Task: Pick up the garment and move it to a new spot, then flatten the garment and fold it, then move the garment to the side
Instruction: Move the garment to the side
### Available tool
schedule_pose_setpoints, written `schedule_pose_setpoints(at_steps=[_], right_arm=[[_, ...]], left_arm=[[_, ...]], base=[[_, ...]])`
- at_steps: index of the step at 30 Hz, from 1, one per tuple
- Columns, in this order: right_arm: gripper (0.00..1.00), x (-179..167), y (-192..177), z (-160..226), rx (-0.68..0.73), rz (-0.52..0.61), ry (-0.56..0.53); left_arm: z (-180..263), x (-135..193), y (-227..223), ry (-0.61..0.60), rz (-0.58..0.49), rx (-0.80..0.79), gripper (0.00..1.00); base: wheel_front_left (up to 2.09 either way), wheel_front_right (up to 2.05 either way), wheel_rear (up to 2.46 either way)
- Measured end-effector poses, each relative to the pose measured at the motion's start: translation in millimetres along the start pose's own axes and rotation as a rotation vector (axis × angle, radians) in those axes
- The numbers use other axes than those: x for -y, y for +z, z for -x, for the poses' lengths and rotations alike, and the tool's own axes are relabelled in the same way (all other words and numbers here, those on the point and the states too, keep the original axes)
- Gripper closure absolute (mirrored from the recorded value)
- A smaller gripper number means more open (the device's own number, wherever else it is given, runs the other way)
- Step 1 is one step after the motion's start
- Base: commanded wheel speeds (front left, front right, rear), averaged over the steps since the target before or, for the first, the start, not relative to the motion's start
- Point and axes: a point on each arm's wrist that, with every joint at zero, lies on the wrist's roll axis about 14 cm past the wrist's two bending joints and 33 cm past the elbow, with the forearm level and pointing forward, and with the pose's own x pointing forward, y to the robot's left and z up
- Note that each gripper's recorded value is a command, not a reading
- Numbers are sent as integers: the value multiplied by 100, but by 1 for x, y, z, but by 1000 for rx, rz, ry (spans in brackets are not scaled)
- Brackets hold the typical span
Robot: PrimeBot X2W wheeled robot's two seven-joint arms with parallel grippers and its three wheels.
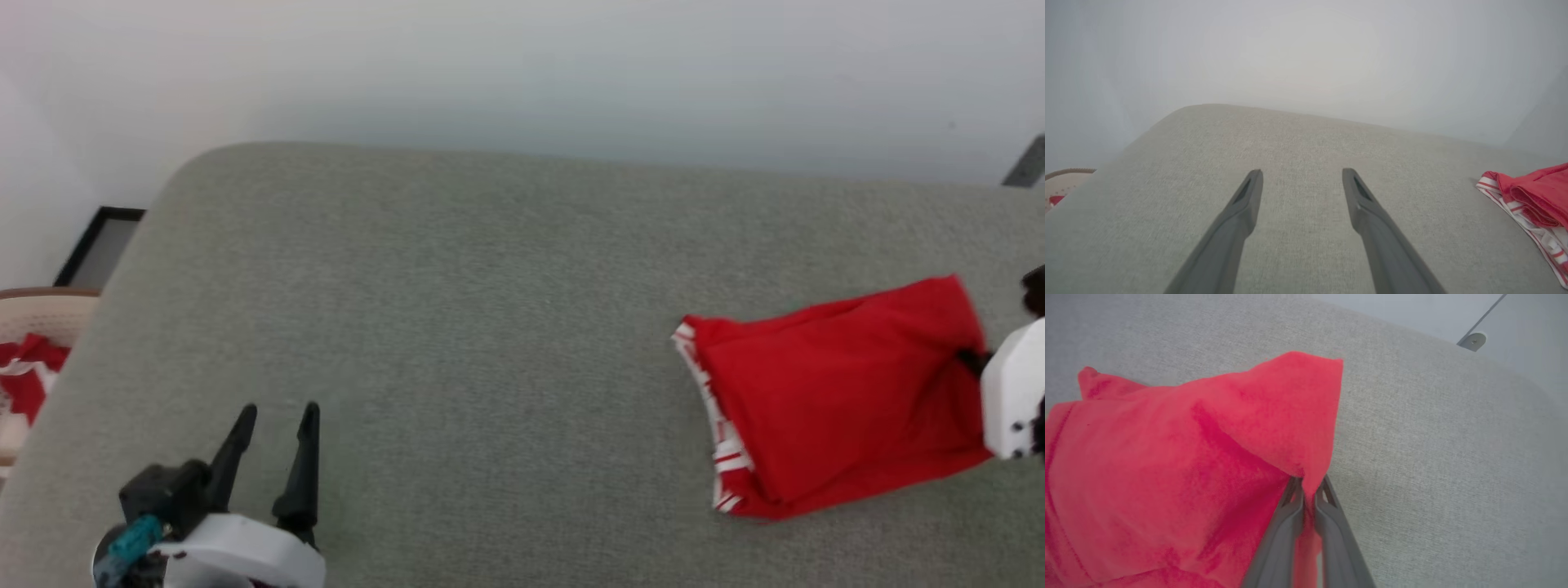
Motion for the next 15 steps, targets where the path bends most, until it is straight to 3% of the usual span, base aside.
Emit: schedule_pose_setpoints(at_steps=[15], right_arm=[[100,116,8,38,2,48,-258]], left_arm=[[-70,73,-14,-228,-24,-12,0]], base=[[0,0,0]])
